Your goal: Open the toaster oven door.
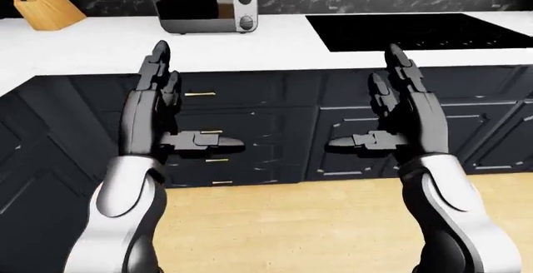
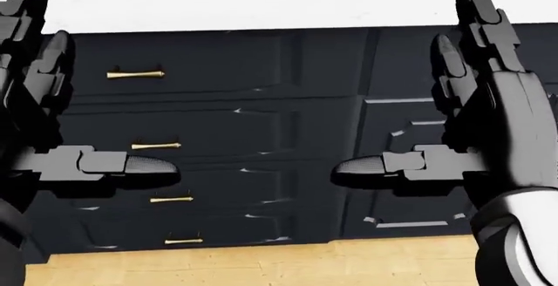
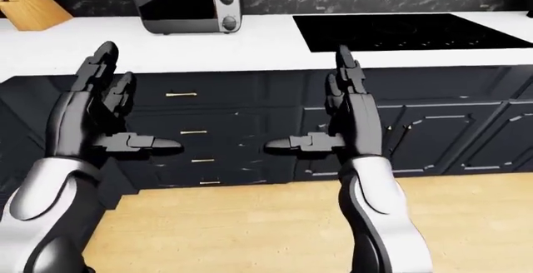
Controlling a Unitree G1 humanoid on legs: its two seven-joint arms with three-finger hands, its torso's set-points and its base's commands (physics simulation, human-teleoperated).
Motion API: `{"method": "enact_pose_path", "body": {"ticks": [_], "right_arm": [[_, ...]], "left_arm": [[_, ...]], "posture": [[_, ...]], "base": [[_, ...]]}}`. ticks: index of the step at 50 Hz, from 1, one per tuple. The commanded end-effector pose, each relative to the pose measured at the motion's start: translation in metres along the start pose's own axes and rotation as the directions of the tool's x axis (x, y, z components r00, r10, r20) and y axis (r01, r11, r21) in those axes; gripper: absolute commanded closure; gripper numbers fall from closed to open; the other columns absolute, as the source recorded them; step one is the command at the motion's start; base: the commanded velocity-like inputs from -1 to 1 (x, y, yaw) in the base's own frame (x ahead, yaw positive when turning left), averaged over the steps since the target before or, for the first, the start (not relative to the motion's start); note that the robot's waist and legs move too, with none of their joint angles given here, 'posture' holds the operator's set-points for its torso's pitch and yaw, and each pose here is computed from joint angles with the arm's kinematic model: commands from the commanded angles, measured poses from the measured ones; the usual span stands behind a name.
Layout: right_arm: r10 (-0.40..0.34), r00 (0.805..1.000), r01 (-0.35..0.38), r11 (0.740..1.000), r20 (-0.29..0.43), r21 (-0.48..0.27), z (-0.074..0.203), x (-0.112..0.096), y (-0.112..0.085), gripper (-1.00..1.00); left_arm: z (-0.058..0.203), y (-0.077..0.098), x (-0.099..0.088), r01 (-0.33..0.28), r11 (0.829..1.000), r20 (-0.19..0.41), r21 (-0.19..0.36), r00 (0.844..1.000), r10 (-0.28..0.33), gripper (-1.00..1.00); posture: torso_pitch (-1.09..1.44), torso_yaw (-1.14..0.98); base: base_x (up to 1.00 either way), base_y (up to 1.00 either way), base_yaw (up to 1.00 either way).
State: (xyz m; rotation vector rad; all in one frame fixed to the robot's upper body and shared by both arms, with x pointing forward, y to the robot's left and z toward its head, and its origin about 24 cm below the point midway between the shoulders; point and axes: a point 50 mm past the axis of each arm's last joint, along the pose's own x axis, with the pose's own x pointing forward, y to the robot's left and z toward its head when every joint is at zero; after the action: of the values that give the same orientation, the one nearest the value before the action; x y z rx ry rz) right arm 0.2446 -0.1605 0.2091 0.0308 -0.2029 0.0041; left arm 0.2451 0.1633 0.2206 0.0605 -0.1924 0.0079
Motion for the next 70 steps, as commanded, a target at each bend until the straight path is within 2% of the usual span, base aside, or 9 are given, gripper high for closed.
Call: {"method": "enact_pose_path", "body": {"ticks": [1,8,20,39,54,70], "right_arm": [[0.028,0.996,-0.028,1.0,0.083,0.005,0.013,-0.001,0.005,-1.0],[0.031,0.997,-0.032,0.999,0.075,0.012,0.011,-0.001,0.006,-1.0],[0.051,0.996,-0.056,0.996,0.076,0.072,0.01,-0.003,0.008,-1.0],[0.038,0.996,-0.044,0.996,0.077,0.078,0.007,-0.003,0.006,-1.0],[0.03,0.995,-0.04,0.994,0.1,0.1,0.008,-0.006,0.002,-1.0],[0.024,0.995,-0.035,0.993,0.096,0.115,0.005,-0.006,0.002,-1.0]], "left_arm": [[0.011,0.004,-0.002,-0.023,1.0,0.078,0.003,0.997,0.022,-1.0],[0.011,0.001,-0.002,-0.016,1.0,0.074,0.007,0.997,0.016,-1.0],[0.008,0.001,-0.002,-0.017,1.0,0.071,0.004,0.997,0.016,-1.0],[0.005,-0.002,0.0,-0.008,1.0,0.059,-0.003,0.998,0.008,-1.0],[0.004,-0.003,-0.002,-0.008,1.0,0.063,-0.007,0.998,0.008,-1.0],[0.0,0.001,-0.002,-0.018,1.0,0.06,-0.011,0.998,0.018,-1.0]], "posture": [[0.0,0.0],[0.0,0.0],[0.0,0.0],[0.0,0.0],[0.0,0.0],[0.0,0.0]], "base": [[0.45,0.0,0.0],[0.46,0.0,0.0],[0.46,0.0,0.0],[0.04,0.0,0.6],[0.09,0.01,0.0],[0.49,0.0,0.0]]}}
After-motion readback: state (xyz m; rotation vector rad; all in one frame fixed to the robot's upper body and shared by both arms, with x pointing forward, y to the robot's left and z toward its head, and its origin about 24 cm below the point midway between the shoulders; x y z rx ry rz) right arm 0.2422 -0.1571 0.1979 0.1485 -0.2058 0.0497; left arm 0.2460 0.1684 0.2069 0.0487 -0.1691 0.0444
